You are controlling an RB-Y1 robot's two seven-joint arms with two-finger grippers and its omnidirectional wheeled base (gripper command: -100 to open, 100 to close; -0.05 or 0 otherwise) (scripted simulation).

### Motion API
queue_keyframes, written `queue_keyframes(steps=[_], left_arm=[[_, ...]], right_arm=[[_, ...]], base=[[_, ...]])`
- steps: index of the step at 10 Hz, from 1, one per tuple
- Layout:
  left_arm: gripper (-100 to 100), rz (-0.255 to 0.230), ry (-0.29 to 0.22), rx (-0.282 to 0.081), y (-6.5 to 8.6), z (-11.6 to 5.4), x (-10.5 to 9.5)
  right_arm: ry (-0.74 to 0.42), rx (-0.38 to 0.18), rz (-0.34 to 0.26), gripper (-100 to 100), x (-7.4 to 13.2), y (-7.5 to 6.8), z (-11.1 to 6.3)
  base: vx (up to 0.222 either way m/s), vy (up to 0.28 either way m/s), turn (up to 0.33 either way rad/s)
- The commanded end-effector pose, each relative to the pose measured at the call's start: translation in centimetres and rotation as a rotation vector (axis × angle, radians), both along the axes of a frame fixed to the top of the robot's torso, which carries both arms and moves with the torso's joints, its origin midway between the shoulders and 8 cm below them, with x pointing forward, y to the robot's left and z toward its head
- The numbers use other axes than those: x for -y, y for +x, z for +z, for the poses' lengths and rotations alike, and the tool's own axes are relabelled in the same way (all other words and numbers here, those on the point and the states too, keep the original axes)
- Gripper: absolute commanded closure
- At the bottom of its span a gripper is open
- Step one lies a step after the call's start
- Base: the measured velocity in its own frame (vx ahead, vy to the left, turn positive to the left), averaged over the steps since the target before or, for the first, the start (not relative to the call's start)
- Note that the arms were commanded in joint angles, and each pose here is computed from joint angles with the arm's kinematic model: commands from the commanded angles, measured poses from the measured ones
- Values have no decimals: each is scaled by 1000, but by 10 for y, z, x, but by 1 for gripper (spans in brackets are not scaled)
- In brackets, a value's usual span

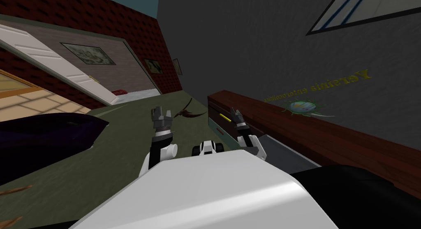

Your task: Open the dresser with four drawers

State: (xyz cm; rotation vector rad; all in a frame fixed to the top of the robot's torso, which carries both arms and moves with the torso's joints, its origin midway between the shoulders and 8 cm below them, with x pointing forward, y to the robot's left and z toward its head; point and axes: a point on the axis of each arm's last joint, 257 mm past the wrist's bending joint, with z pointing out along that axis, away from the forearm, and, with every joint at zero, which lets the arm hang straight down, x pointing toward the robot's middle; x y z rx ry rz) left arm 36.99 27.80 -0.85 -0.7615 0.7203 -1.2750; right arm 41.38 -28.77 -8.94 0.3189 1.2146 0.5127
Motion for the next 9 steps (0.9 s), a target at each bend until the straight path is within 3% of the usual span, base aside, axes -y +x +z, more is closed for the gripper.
queue_keyframes(steps=[1, 2, 3, 4, 5, 6, 9], left_arm=[[0, 0, 0, 0, 0, 0, 0], [0, 0, 0, 0, 0, 0, 0], [0, 0, 0, 0, 0, 0, 0], [0, 0, 0, 0, 0, 0, 0], [0, 0, 0, 0, 0, 0, 0], [0, 0, 0, 0, 0, 0, 0], [0, 0, 0, 0, 0, 0, 0]], right_arm=[[-91, -50, -49, -100, 10, 5, -19], [-116, -53, -53, -100, 9, 5, -20], [-164, -94, -91, -100, 20, 9, -35], [-195, -97, -96, -100, 19, 9, -36], [-243, -138, -132, -100, 30, 12, -50], [-274, -141, -137, -100, 29, 12, -51], [-402, -224, -210, -100, 51, 15, -80]], base=[[62, 53, -11], [66, 62, -10], [107, 80, -20], [99, 69, -10], [127, 100, -44], [85, 86, -33], [69, 82, -37]])
